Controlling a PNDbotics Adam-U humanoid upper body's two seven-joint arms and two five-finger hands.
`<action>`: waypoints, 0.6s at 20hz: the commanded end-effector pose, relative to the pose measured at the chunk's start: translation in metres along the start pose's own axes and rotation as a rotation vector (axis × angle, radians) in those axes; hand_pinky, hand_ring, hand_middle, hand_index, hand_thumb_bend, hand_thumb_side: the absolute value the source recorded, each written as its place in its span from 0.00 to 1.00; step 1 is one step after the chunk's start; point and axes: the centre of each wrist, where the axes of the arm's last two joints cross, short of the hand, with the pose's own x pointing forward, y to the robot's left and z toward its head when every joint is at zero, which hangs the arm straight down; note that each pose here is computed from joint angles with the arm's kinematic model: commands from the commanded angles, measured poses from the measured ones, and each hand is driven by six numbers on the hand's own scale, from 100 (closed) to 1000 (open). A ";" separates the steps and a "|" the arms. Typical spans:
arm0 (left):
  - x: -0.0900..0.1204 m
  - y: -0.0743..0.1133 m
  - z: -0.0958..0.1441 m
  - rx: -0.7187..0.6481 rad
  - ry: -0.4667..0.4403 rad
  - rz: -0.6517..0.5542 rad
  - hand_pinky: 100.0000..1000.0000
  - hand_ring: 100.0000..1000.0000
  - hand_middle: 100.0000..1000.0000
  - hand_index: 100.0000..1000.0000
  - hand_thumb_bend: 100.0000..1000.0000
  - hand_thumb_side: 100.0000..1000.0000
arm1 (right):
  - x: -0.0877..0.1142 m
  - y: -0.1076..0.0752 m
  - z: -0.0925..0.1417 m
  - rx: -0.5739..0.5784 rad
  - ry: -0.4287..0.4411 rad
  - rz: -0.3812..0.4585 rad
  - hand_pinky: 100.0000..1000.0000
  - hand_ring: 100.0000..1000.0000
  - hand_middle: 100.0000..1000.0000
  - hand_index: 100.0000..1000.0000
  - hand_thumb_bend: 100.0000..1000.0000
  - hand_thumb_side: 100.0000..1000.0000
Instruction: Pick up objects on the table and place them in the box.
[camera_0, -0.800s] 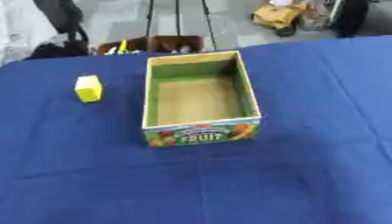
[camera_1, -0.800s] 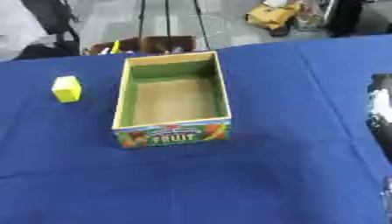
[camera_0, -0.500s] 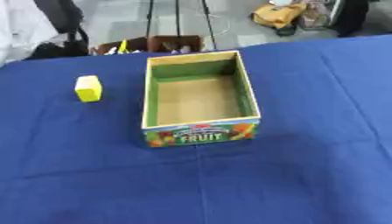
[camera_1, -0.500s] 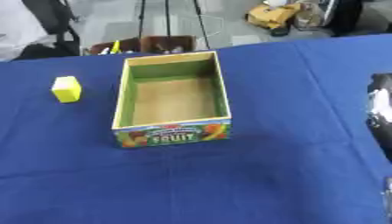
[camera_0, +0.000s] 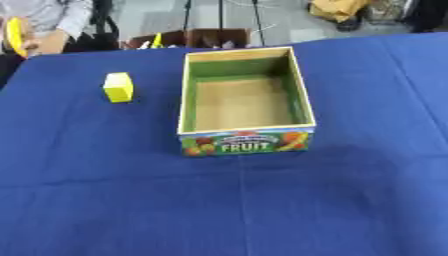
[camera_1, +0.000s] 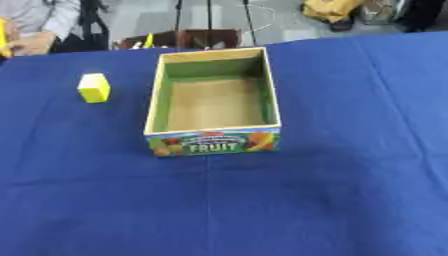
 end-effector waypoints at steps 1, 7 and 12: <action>0.009 0.016 -0.016 -0.002 -0.065 -0.146 0.21 0.32 0.37 0.63 0.21 0.72 | 0.006 -0.003 -0.005 0.012 -0.036 0.010 0.64 0.75 0.46 0.60 0.00 0.47; 0.030 0.031 -0.054 -0.070 -0.264 -0.451 0.26 0.39 0.47 0.76 0.41 0.85 | 0.006 -0.003 -0.006 0.024 -0.051 0.018 0.64 0.75 0.46 0.60 0.00 0.48; 0.043 0.042 -0.090 -0.193 -0.360 -0.707 0.34 0.47 0.58 0.86 0.58 0.92 | 0.006 -0.004 -0.005 0.033 -0.064 0.028 0.64 0.75 0.46 0.60 0.00 0.49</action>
